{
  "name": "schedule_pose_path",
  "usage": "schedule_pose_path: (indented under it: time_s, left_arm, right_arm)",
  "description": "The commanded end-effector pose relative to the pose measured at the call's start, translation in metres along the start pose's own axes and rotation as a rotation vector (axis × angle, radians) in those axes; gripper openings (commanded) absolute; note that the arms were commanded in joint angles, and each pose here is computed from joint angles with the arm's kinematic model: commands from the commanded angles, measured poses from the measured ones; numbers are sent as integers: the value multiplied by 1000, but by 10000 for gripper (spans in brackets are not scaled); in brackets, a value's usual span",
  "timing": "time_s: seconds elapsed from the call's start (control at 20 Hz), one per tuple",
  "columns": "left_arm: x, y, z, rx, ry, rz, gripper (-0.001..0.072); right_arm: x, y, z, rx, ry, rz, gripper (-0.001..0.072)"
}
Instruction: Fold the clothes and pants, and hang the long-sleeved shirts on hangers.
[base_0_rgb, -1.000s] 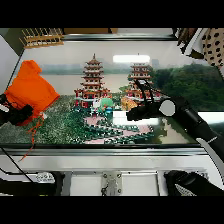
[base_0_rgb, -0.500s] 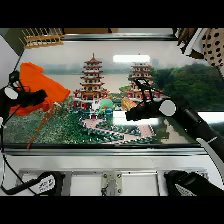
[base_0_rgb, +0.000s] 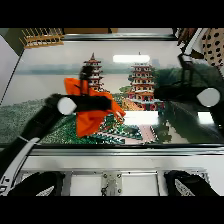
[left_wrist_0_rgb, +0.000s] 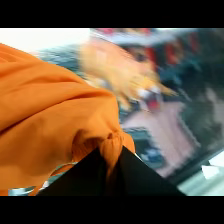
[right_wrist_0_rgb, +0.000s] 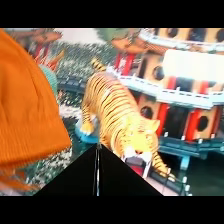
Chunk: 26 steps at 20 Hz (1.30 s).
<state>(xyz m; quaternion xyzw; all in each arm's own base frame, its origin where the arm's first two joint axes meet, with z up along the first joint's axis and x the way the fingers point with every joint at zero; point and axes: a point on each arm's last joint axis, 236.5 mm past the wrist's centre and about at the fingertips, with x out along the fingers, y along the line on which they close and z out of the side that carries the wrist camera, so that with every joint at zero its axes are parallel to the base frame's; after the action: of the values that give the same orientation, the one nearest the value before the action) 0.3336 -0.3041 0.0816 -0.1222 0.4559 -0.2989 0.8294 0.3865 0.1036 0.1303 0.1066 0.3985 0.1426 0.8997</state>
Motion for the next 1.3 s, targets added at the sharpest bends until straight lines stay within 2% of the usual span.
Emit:
schedule_pose_path:
  time_s: [0.0,0.05,0.2,0.4,0.55,0.7,0.9,1.2,1.25]
  left_arm:
    - [43,-82,-37,53,7,-131,588]
    - [48,-79,-33,22,4,-125,685]
    - [39,-32,17,-47,-37,-53,685]
    - [3,119,96,-249,-169,144,685]
    - [-4,242,98,-444,-177,282,684]
    - [17,313,70,-573,-87,342,685]
    - [61,333,57,-593,16,338,684]
    - [116,308,70,-515,81,287,683]
    - [121,303,74,-503,84,279,605]
  right_arm:
    - [-35,-45,24,69,-105,-90,18]
    - [-39,-52,26,81,-119,-104,19]
    - [-43,-58,25,93,-116,-117,22]
    - [-39,-58,19,97,-88,-113,21]
    - [-35,-60,16,101,-71,-114,21]
    - [-25,-63,7,111,-30,-114,20]
    - [-2,-71,-16,138,85,-112,21]
    - [54,-95,-67,169,316,-111,28]
    - [64,-99,-78,183,360,-110,32]
